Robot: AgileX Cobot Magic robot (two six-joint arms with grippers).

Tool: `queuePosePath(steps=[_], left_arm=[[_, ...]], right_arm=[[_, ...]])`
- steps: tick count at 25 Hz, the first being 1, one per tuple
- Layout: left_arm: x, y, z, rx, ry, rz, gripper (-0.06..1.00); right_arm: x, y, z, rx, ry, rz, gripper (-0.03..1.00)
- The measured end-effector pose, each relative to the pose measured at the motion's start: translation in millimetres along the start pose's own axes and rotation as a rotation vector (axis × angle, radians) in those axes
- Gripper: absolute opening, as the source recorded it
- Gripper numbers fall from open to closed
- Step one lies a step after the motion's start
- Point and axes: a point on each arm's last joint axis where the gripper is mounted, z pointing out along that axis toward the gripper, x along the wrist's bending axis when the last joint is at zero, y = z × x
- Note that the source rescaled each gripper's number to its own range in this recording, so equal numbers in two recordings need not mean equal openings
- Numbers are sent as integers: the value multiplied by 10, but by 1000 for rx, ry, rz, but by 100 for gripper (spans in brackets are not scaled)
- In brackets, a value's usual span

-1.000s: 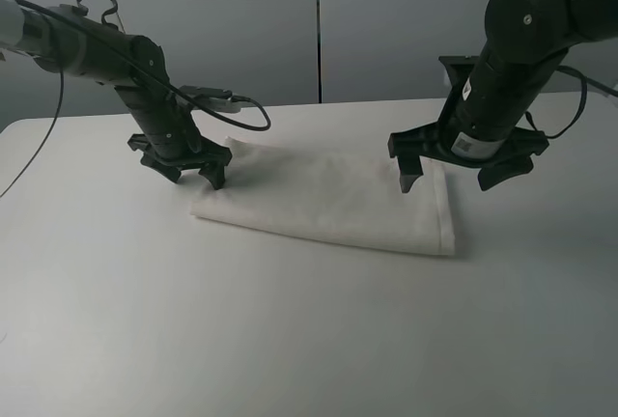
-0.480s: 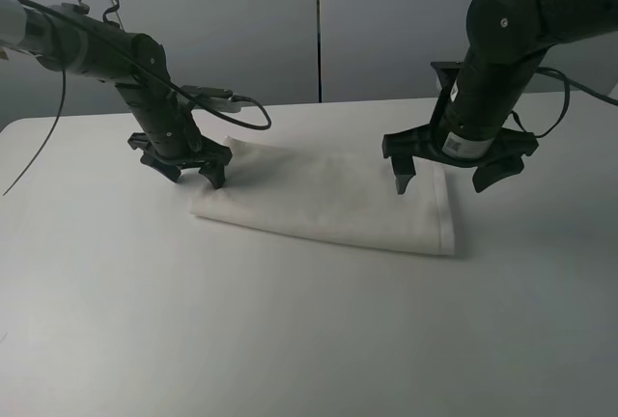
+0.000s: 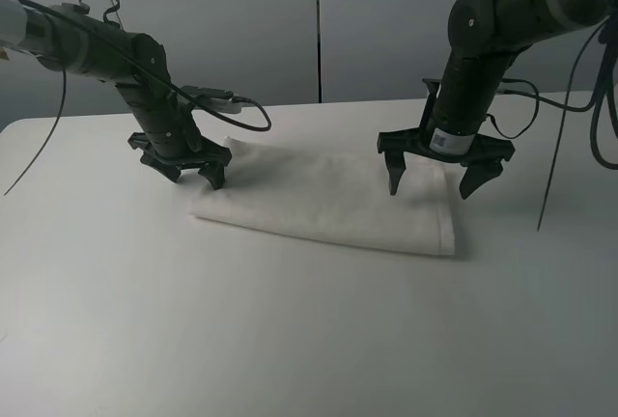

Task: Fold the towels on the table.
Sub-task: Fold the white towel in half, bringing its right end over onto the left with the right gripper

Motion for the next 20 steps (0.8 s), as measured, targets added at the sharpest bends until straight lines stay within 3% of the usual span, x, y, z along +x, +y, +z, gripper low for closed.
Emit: queuePosePath(steps=[20], left_arm=[[1,3,-4,1,1,42,98]], right_arm=[[-39,69,383,39,-45,-48,100]])
